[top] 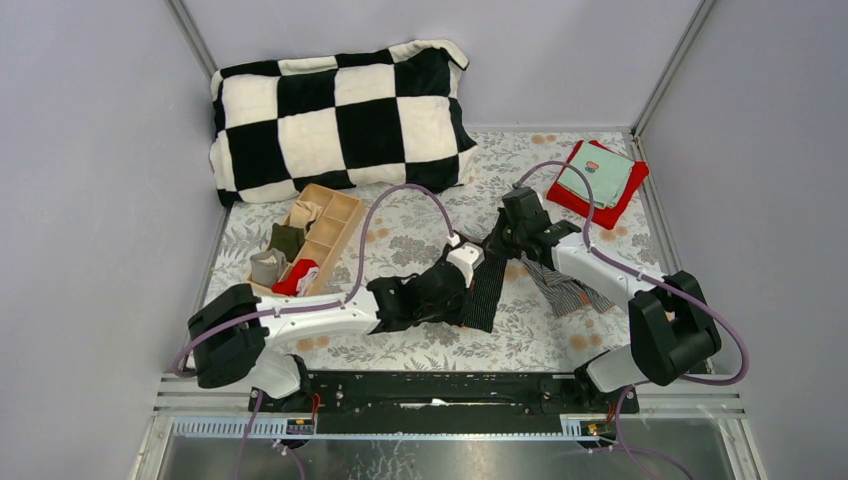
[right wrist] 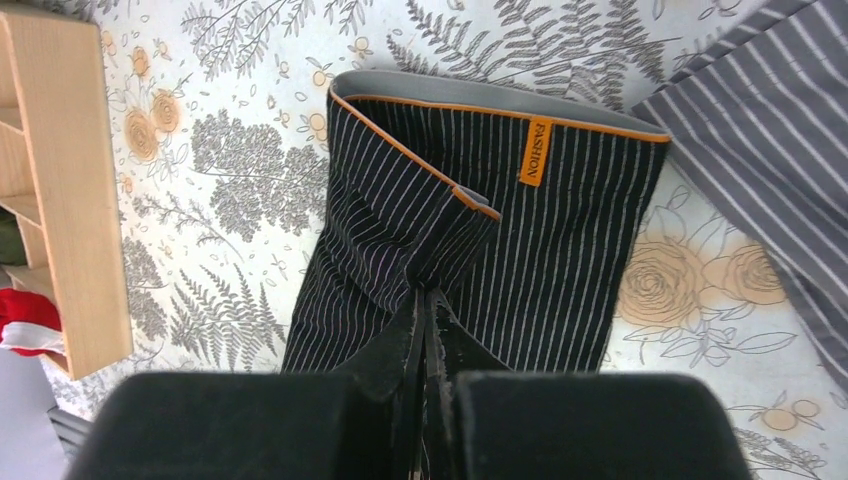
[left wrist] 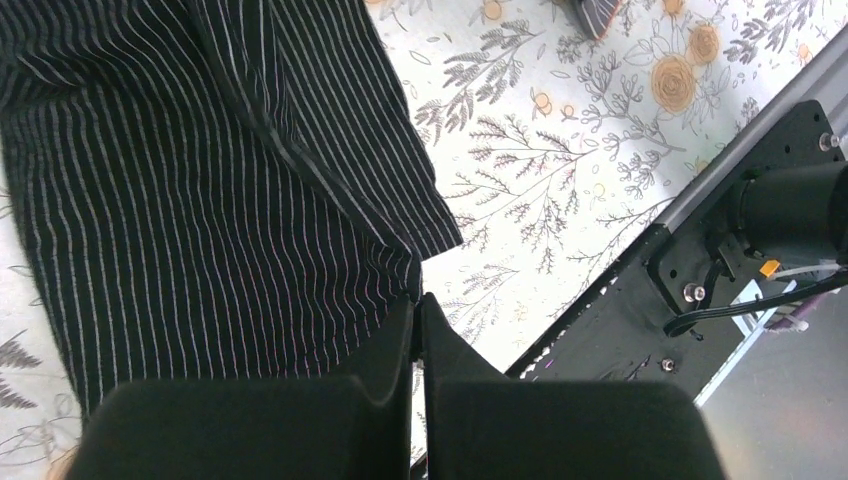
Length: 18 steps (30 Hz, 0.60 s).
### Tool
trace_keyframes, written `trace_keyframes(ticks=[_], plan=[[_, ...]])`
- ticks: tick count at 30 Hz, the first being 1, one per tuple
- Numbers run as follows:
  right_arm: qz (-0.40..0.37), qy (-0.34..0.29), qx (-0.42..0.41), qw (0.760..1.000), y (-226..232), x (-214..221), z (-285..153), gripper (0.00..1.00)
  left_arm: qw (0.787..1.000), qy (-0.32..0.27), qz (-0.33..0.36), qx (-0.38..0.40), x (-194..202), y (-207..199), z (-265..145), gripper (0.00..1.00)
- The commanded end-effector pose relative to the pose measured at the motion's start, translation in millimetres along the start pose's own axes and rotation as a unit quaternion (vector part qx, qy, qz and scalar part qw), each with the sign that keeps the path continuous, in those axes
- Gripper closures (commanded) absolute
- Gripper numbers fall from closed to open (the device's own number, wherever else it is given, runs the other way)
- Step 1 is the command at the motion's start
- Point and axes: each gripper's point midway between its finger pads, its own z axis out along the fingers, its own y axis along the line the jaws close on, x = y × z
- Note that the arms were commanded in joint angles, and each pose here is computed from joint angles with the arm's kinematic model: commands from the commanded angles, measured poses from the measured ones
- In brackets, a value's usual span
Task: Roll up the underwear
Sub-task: Fold the underwear at the center of the board.
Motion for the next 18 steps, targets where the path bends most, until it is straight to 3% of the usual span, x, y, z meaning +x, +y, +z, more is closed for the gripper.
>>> trace_keyframes(ticks=[1, 18], plan=[[-0.024, -0.034, 0.014, 0.999, -8.2, -16.9, -7.5, 0.98, 0.999, -0.013, 0.009, 0.031, -5.3, -21.2, 9.5, 1.00], [-0.060, -0.025, 0.043, 0.997, -27.5, -18.4, 6.5, 0.96, 1.000, 0.014, 0.009, 0.019, 15.5, -21.4, 43.3, 1.00]])
